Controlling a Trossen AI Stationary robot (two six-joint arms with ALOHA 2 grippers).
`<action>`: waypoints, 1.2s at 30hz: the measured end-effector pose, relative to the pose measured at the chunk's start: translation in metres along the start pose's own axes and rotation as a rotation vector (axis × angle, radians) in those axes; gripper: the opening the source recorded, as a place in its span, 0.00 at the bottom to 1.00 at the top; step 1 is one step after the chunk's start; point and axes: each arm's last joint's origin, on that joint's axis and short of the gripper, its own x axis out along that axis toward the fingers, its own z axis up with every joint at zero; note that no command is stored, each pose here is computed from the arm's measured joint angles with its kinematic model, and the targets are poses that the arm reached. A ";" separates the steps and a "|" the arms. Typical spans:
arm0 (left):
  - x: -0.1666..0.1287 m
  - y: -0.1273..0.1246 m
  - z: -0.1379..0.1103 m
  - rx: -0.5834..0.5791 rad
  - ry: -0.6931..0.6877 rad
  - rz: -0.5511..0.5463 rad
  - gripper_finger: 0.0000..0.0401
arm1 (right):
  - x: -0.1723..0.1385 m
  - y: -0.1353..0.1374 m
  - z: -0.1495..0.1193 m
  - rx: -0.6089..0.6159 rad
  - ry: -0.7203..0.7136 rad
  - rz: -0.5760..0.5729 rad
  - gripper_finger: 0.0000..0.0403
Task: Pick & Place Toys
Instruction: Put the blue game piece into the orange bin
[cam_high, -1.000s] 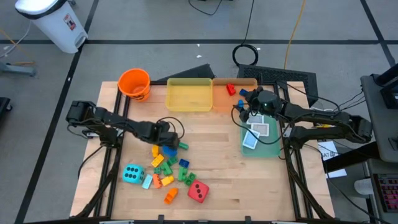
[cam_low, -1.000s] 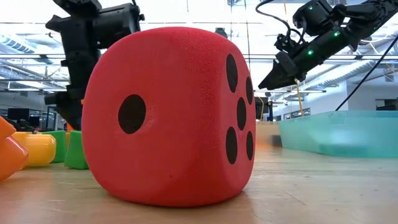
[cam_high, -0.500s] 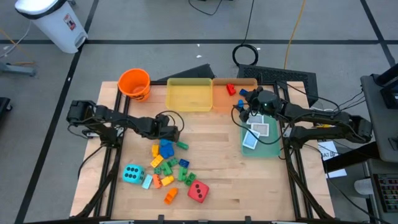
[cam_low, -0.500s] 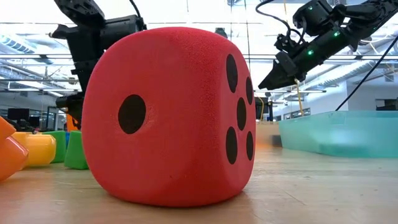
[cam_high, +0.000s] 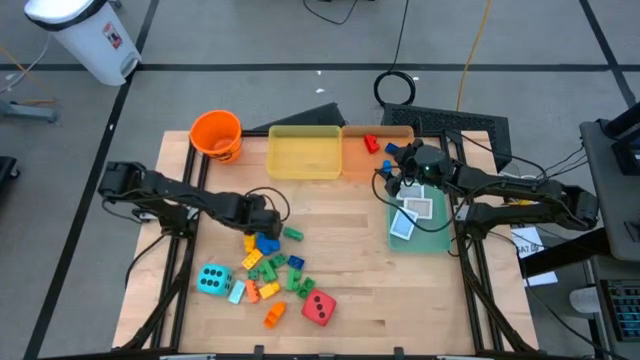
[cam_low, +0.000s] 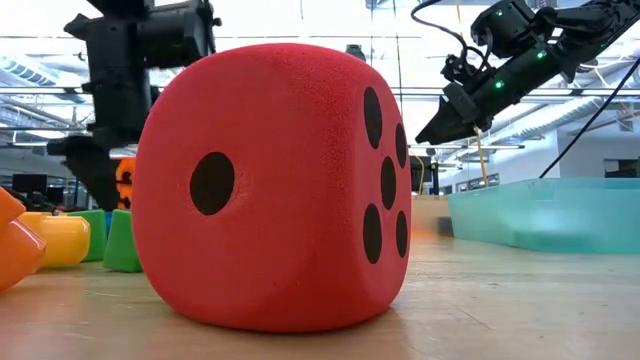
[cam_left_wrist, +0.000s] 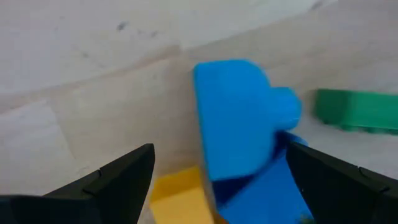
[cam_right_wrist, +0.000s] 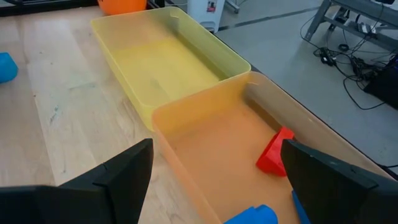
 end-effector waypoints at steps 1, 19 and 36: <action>0.002 -0.001 -0.001 0.007 -0.008 0.005 0.92 | 0.000 0.000 0.000 0.000 -0.001 0.000 0.79; 0.028 -0.013 0.020 0.099 -0.134 -0.008 0.92 | 0.000 0.000 0.000 0.002 0.000 0.000 0.79; 0.029 -0.007 0.020 0.166 -0.049 0.027 0.92 | 0.000 0.000 0.000 0.003 -0.001 0.000 0.79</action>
